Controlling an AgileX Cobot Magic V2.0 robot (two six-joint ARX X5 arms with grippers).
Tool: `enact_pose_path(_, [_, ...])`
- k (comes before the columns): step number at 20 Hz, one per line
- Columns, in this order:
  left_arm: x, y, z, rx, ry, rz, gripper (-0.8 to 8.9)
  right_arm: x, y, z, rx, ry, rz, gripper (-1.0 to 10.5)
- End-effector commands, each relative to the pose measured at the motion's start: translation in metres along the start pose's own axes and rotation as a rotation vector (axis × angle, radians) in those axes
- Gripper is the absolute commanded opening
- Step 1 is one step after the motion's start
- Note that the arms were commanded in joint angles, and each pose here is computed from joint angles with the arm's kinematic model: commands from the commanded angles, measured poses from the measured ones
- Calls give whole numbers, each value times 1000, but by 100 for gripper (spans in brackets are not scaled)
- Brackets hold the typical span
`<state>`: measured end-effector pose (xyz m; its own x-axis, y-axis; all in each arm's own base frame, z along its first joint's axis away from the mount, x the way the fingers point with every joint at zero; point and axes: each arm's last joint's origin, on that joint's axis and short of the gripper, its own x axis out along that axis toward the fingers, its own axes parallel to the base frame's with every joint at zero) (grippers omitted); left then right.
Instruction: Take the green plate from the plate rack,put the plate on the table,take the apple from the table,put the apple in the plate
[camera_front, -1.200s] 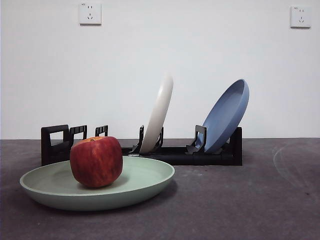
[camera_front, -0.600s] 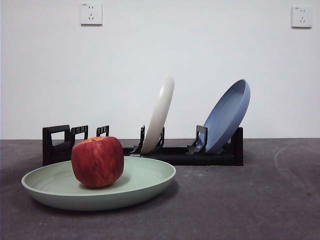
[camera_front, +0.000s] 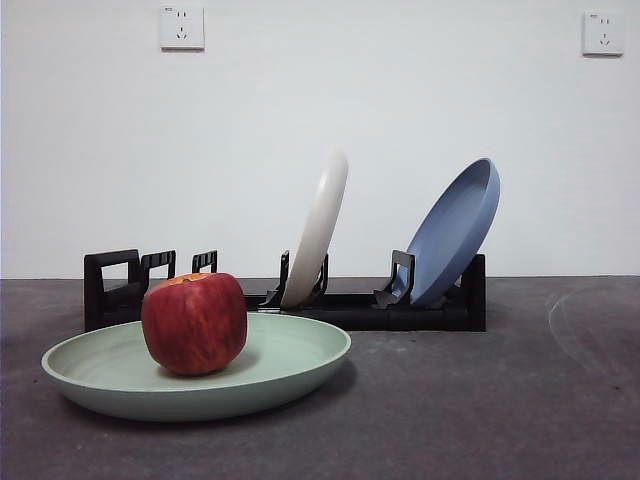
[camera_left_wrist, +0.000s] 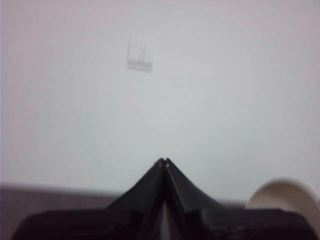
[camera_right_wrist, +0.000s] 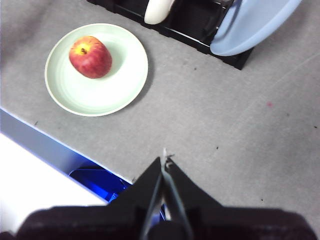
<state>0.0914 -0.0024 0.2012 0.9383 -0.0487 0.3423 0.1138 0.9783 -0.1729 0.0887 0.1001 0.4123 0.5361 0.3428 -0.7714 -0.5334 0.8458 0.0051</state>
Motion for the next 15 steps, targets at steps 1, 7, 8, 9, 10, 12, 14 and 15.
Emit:
enact_pose_path(1, [-1, 3, -10, 55, 84, 30, -4, 2, 0, -3, 1, 26, -8, 0])
enact_pose_path(7, [-14, 11, -50, 128, 522, 112, -3, 2, -1, -3, 0, 22, -22, 0])
enact_pose_path(8, [-13, 10, -48, 133, 510, 93, -3, 2, -1, -3, 0, 22, -22, 0])
enact_pose_path(9, [-13, 10, -48, 132, 511, 84, -4, 2, -1, -3, 0, 22, -22, 0])
enact_pose_path(10, [-13, 9, -48, 126, 513, 67, -3, 2, -1, -2, 0, 23, -22, 0])
enact_pose_path(12, [-13, 9, -48, 126, 513, 65, -3, 2, -1, -2, 0, 21, -26, 0])
enact_pose_path(14, [-13, 9, -48, 126, 513, 66, -4, 2, -1, -2, 0, 20, -30, 0])
enact_pose_path(15, [-13, 9, -48, 126, 513, 66, -3, 2, -1, -2, 0, 20, -32, 0])
